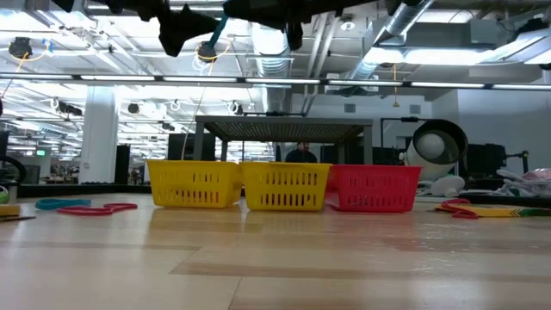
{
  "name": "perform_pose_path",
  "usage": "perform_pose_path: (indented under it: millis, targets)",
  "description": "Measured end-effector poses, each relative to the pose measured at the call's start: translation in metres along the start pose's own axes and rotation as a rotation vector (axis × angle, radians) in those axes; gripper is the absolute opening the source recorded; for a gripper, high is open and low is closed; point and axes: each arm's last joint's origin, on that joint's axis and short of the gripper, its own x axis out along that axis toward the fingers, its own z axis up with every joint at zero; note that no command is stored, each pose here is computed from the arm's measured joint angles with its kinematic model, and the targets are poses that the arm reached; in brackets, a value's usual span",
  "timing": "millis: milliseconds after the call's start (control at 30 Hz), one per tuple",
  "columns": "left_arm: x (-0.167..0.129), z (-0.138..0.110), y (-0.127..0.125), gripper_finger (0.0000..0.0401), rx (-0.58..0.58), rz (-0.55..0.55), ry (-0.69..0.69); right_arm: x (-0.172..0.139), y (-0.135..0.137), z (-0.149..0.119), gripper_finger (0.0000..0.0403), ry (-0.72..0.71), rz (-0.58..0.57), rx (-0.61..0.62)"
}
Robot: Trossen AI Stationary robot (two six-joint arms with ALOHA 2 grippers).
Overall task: Pick & Place Office Desk Supplies
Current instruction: Put the blue rubber band into the red bin
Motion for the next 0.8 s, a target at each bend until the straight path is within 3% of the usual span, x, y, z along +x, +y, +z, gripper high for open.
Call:
perform_pose_path:
  millis: [267,433,800]
  targets:
    - [0.001,-0.002,0.011,0.0266,0.003,0.06,0.035,-0.031,0.007,0.02,0.0,0.051,0.019,-0.027]
    - [0.001,-0.003,0.013,0.026,0.003,0.071,0.048,-0.053,0.01,0.025,0.0,0.145,-0.048,-0.043]
    - [0.001,-0.004,0.012,0.0254,0.003,0.069,0.06,-0.077,0.0,-0.001,0.0,0.482,-0.234,0.008]
